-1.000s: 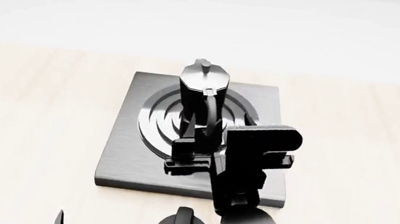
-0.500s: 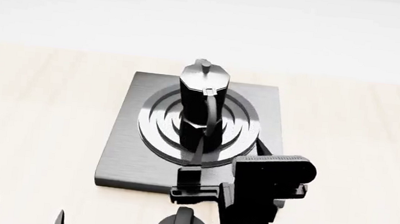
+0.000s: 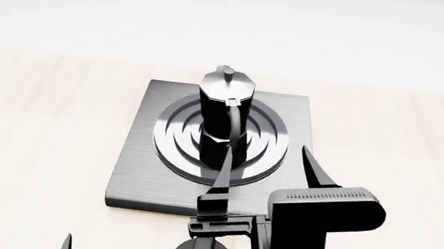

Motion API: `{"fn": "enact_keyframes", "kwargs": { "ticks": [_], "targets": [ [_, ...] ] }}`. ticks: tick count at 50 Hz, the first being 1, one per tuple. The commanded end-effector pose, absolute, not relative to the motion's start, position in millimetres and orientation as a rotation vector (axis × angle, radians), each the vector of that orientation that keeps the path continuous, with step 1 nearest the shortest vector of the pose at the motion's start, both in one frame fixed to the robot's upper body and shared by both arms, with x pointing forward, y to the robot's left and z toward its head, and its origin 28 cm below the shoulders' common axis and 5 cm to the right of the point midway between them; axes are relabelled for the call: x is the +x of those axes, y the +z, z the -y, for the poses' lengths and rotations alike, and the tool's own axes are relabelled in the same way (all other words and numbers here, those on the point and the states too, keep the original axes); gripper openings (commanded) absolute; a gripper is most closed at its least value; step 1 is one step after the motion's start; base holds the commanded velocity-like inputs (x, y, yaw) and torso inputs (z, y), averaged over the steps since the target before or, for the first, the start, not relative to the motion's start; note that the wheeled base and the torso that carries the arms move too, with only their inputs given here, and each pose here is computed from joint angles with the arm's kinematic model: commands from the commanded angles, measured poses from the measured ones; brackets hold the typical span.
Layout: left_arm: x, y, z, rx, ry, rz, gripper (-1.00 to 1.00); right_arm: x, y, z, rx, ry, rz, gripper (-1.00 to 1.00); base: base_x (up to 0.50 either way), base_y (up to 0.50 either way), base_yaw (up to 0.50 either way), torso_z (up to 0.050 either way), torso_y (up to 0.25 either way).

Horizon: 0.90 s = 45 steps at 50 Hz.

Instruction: Put the moka pot on the stove.

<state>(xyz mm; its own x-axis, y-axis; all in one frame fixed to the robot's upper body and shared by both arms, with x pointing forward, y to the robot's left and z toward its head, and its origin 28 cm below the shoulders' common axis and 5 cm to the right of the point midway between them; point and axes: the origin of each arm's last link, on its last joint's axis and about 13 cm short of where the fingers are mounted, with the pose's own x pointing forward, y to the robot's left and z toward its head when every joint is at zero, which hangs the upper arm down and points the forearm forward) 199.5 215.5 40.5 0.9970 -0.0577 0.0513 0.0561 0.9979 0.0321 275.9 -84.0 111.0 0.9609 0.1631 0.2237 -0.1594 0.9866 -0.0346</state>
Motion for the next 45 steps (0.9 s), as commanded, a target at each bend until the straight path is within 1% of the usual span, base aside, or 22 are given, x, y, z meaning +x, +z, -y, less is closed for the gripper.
{"fn": "enact_keyframes", "kwargs": {
  "ticks": [1, 15, 26, 45],
  "targets": [
    [198.0, 44.3, -215.7, 0.026, -0.059, 0.070, 1.00, 257.8, 118.7, 83.0, -0.015, 0.177, 0.267, 1.00, 0.00, 0.00, 0.00, 0.000, 0.000],
    [197.7, 43.8, -215.4, 0.024, -0.057, 0.068, 1.00, 242.7, 126.9, 81.8, -0.036, 0.165, 0.321, 1.00, 0.00, 0.00, 0.00, 0.000, 0.000],
    [196.6, 43.3, -216.2, 0.018, -0.056, 0.068, 1.00, 216.2, 144.2, 80.8, -0.056, 0.172, 0.424, 1.00, 0.00, 0.00, 0.00, 0.000, 0.000],
    [196.1, 45.1, -217.7, 0.013, -0.056, 0.072, 1.00, 201.6, 152.3, 86.7, -0.053, 0.141, 0.471, 1.00, 0.00, 0.00, 0.00, 0.000, 0.000]
  ]
}}
